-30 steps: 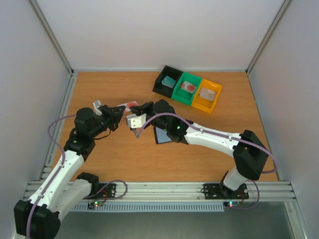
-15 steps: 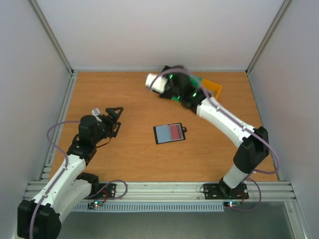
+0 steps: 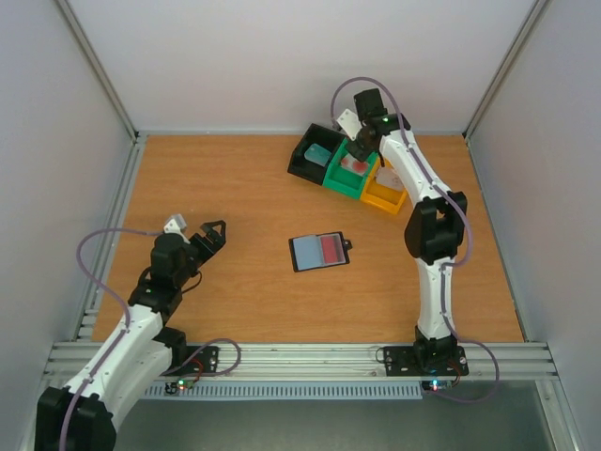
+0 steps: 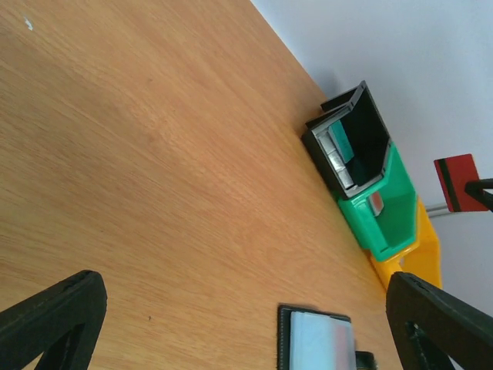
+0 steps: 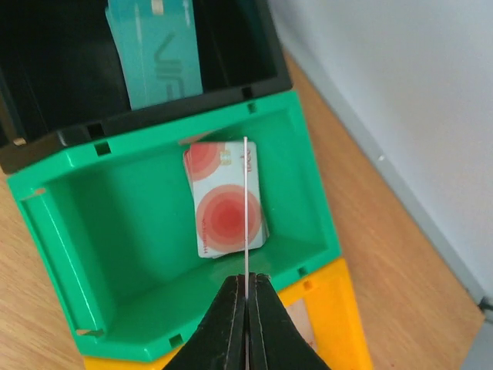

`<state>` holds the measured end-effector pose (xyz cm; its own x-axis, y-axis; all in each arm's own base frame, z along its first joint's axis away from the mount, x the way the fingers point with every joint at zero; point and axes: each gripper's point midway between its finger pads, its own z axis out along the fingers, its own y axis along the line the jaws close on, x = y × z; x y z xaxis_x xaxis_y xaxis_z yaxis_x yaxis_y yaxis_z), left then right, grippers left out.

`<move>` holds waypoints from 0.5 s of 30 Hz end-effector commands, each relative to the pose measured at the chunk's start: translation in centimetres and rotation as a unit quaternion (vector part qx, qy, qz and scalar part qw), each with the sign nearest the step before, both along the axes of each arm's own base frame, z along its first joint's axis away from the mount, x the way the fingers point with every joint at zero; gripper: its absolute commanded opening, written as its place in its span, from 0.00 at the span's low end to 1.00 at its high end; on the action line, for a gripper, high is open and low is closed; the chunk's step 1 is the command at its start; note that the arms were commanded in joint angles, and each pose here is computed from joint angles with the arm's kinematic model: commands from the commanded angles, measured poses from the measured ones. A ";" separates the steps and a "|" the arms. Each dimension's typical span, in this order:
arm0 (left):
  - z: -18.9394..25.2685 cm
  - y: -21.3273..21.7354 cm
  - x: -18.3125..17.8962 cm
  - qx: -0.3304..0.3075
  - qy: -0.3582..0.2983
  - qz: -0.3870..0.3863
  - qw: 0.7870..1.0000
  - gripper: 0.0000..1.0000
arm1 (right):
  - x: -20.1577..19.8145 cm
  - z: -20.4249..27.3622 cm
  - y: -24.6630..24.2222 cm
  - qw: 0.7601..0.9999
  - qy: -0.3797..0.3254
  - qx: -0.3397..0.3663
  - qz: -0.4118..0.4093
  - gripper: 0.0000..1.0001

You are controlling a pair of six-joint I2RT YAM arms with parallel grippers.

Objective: Take the credit cards out of the card holder

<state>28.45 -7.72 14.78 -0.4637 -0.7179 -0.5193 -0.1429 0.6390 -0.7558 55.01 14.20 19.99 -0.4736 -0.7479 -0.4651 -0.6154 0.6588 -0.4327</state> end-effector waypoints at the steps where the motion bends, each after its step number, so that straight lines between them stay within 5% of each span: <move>1: -0.3 0.4 0.3 0.025 -0.014 -0.002 1.000 0.99 | 0.4 -3.1 -0.8 0.998 0.043 -0.048 -0.004 0.01; 15: -1.5 -0.5 0.8 0.011 0.004 -0.022 1.000 0.99 | 4.9 -8.7 -2.0 0.991 0.046 -0.128 -0.003 0.01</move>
